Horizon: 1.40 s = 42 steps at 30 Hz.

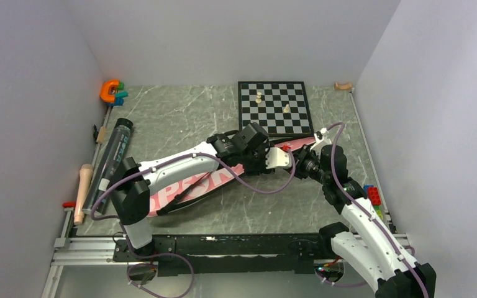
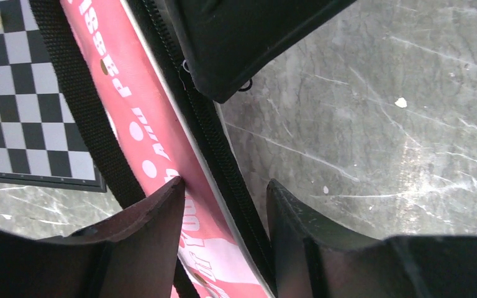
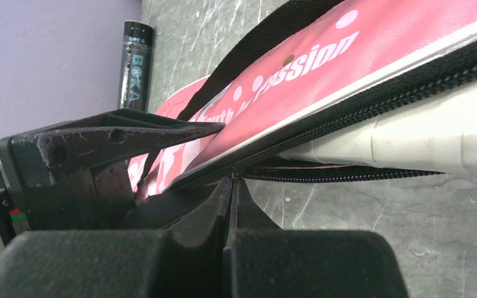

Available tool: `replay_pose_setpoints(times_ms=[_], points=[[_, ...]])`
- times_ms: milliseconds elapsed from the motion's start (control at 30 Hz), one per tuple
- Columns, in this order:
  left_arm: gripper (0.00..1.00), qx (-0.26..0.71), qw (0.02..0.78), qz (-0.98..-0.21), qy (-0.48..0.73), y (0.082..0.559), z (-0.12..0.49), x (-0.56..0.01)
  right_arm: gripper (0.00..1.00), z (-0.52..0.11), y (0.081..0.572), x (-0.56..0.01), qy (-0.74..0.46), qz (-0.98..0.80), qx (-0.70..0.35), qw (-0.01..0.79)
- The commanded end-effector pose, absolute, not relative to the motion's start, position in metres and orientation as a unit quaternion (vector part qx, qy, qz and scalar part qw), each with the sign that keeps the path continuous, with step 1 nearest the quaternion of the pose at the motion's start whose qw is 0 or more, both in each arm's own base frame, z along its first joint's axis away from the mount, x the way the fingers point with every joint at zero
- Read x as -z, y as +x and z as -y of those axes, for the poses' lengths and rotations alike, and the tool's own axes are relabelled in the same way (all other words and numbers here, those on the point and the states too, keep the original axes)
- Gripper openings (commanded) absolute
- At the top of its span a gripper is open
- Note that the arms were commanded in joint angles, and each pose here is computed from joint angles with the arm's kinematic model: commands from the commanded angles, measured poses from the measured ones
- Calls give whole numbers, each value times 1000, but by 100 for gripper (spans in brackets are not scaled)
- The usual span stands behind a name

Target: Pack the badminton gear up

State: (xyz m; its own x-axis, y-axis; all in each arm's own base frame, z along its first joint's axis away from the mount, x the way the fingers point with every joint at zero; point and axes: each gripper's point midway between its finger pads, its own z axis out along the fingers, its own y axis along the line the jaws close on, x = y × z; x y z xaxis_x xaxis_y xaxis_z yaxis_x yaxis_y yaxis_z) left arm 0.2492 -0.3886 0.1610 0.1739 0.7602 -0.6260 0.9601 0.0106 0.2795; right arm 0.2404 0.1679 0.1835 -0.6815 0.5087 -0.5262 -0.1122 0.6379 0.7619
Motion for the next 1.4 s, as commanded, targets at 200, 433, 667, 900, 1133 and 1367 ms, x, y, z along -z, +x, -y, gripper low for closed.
replay_pose_setpoints(times_ms=[200,433,667,900,1133,1367], points=[[39,76,399,-602,688,268,401,-180,0,-175,241,-246,104,-772,-453,433],[0,49,421,-592,686,273,397,-209,2,-174,241,-254,109,-777,-447,430],[0,157,409,-616,654,267,387,-256,48,-168,248,-293,90,-769,-430,465],[0,292,404,-614,612,266,373,-311,58,-151,241,-345,74,-753,-394,521],[0,378,399,-574,607,247,353,-351,29,-93,241,-413,132,-707,-293,630],[0,410,395,-556,605,231,333,-362,0,-57,264,-429,195,-709,-194,649]])
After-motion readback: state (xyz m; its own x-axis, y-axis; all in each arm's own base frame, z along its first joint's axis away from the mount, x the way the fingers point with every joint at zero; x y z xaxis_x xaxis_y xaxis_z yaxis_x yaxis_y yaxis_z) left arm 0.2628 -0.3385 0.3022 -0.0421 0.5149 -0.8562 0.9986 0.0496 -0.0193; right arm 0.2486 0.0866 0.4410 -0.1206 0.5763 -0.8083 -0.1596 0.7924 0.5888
